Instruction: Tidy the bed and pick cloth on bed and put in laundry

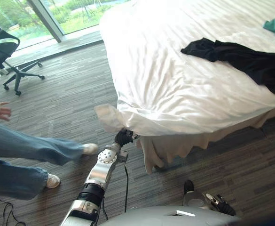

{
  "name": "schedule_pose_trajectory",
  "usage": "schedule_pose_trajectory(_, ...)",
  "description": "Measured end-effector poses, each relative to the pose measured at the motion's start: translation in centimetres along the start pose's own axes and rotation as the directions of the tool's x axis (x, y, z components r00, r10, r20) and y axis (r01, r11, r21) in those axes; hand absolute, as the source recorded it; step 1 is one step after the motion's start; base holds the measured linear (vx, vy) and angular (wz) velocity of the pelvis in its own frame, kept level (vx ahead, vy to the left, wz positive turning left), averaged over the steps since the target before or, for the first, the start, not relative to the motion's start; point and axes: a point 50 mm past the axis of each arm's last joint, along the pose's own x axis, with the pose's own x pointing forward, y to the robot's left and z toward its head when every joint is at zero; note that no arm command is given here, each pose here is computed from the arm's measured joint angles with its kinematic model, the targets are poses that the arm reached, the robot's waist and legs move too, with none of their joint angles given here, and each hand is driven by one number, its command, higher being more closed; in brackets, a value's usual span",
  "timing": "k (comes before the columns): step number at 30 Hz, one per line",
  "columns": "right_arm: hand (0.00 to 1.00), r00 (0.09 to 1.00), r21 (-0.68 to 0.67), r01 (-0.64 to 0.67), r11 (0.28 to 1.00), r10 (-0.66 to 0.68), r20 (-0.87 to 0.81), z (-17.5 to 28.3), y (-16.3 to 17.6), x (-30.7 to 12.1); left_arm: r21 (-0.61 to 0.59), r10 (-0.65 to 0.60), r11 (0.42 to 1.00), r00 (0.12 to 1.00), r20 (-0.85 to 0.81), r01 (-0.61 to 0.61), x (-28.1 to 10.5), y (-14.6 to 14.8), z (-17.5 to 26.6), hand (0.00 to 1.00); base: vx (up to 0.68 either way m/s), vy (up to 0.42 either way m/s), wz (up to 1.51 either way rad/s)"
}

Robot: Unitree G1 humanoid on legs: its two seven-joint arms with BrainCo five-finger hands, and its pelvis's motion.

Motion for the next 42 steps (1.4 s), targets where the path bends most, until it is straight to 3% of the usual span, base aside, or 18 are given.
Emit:
schedule_pose_trajectory(2, 0.0, 1.0, 0.012, 0.005, 1.0, -0.005, -0.02, -0.5, 0.1, 0.0, -0.104, 0.051, 0.993, 0.994, -0.101, -0.062, 0.0, 0.2, -2.3, 0.0, 0.03, -0.021, 0.12)
schedule_pose_trajectory(4, 0.0, 1.0, 0.054, 0.006, 0.999, -0.005, -0.016, -0.6, 0.5, 0.2, -0.182, 0.11, 0.966, 0.93, -0.352, -0.183, -1.4, 0.5, -7.7, 0.0, 0.0, 0.0, 0.0)
schedule_pose_trajectory(5, 0.0, 1.0, 0.092, 0.01, 0.996, -0.009, -0.01, -0.6, 0.8, 0.3, -0.211, 0.155, 0.925, 0.823, -0.547, -0.315, -3.9, 0.8, -12.3, 0.0, 0.0, 0.0, 0.0)
schedule_pose_trajectory(6, 0.0, 1.0, 0.108, 0.013, 0.994, -0.011, -0.011, -0.7, 0.8, 0.3, -0.21, 0.169, 0.901, 0.753, -0.637, -0.379, -5.5, 0.9, -14.5, 0.0, 0.0, 0.0, 0.0)
schedule_pose_trajectory(7, 0.0, 1.0, 0.135, 0.022, 0.991, -0.019, -0.021, -1.0, 1.0, 0.3, -0.181, 0.184, 0.85, 0.602, -0.777, -0.494, -9.2, 1.1, -18.3, 0.0, -0.02, 0.027, 0.09)
schedule_pose_trajectory(8, 0.0, 0.999, 0.171, 0.039, 0.985, -0.034, -0.032, -1.6, 0.9, 0.2, -0.16, 0.206, 0.792, 0.505, -0.838, -0.589, -12.0, 2.1, -20.2, 0.0, -0.03, 0.031, 0.09)
schedule_pose_trajectory(11, 0.0, 0.998, 0.187, 0.053, 0.981, -0.046, -0.04, -1.7, 0.6, 0.2, -0.053, 0.228, 0.757, 0.339, -0.913, -0.652, -17.5, 2.8, -23.3, 0.0, -0.08, 0.052, 0.1)
schedule_pose_trajectory(13, 0.0, 0.999, 0.169, 0.038, 0.985, -0.034, -0.028, -1.4, 0.8, 0.3, -0.054, 0.214, 0.731, 0.303, -0.929, -0.68, -19.1, 2.3, -24.1, 0.0, -0.15, 0.073, 0.17)
schedule_pose_trajectory(16, 0.0, 0.999, 0.178, 0.04, 0.983, -0.037, -0.017, -1.1, 0.5, 0.3, -0.101, 0.191, 0.731, 0.345, -0.919, -0.675, -18.4, 1.0, -24.0, 0.0, -0.15, 0.052, 0.11)
schedule_pose_trajectory(21, 0.0, 0.999, 0.165, 0.021, 0.986, -0.013, -0.046, -1.9, 1.4, 0.4, -0.216, 0.236, 0.727, 0.533, -0.812, -0.652, -14.6, 1.2, -21.9, 0.0, -0.15, 0.015, -0.11)
schedule_pose_trajectory(24, 0.0, 0.999, 0.163, 0.029, 0.986, -0.022, -0.045, -1.8, 1.1, 0.4, -0.259, 0.244, 0.737, 0.603, -0.759, -0.624, -12.9, 1.1, -20.7, 0.0, -0.01, -0.017, -0.02)
schedule_pose_trajectory(35, 0.0, 0.999, 0.132, 0.027, 0.991, -0.025, -0.023, -0.8, 1.0, 0.5, -0.291, 0.23, 0.733, 0.628, -0.744, -0.614, -12.1, 0.9, -20.2, 0.0, 0.08, -0.01, 0.0)
schedule_pose_trajectory(42, 0.0, 1.0, 0.142, 0.013, 0.99, -0.009, -0.027, -1.1, 1.6, 0.6, -0.309, 0.247, 0.683, 0.607, -0.755, -0.662, -12.4, 1.4, -20.3, 0.0, -0.05, 0.03, -0.01)
